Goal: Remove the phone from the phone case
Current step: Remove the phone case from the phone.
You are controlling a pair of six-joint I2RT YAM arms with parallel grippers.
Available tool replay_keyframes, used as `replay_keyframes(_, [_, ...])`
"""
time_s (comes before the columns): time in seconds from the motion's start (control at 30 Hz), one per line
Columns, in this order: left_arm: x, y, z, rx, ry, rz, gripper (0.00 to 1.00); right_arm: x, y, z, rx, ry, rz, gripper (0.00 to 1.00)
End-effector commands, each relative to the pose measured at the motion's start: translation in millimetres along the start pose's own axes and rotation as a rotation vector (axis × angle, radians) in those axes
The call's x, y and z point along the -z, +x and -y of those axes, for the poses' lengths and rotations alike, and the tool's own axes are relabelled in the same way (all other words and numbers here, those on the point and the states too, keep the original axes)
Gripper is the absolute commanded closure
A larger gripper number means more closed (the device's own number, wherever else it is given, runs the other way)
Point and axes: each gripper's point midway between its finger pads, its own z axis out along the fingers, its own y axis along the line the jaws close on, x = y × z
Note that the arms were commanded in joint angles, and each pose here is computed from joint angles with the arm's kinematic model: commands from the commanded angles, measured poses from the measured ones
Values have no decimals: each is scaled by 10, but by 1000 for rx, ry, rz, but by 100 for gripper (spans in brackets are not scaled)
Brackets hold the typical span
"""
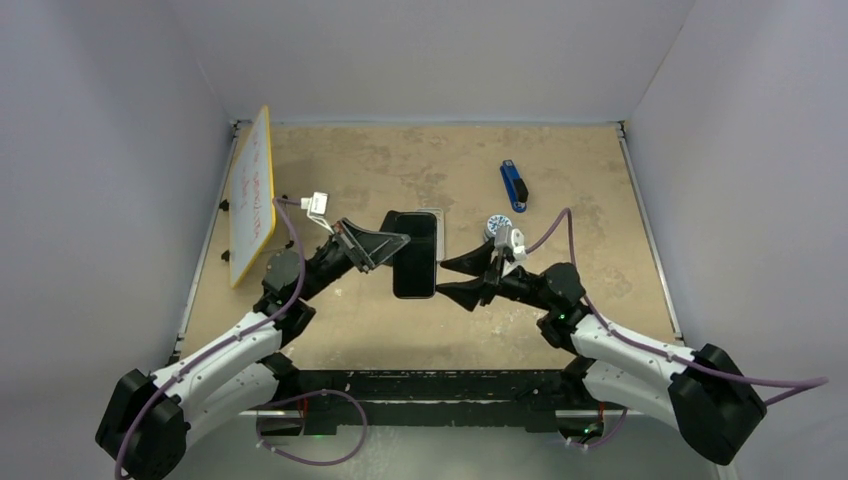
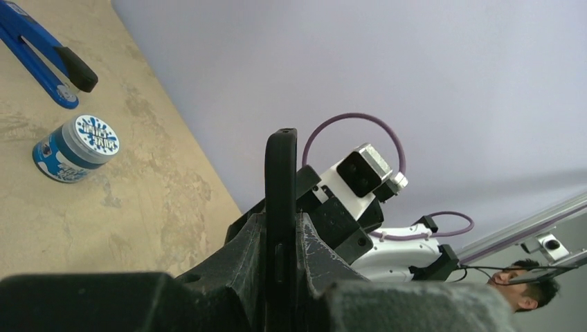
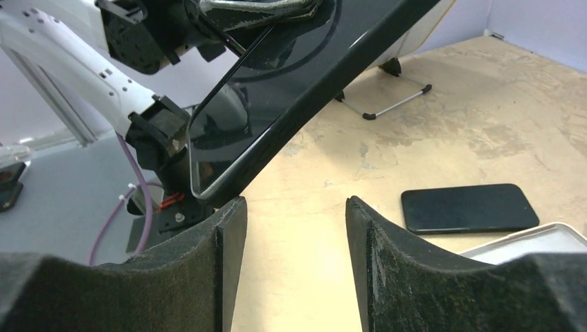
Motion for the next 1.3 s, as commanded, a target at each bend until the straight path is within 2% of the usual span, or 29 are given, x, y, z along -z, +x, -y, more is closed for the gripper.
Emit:
replay_keyframes(0.0, [25, -392, 350, -12, 114, 201, 100, -43, -205, -130, -53, -6, 133, 43])
replay_keyframes(0.33, [91, -658, 346, -23, 107, 369, 100, -333, -371, -241, -126, 59, 299, 41])
replay_keyframes(0.6, [93, -626, 350, 9, 136, 420, 100, -487, -488, -195, -233, 116, 428, 41])
replay_keyframes(0.8, [61, -541, 353, 20, 138, 443, 100, -570, -596, -250, -226, 101, 478, 42])
replay_keyframes(1.0, [125, -523, 279, 38, 125, 483, 100, -467, -725, -224, -229, 130, 553, 44])
replay_keyframes(1.27, [173, -543, 174, 54, 90, 523, 100, -444, -825, -327, -229, 85, 588, 44])
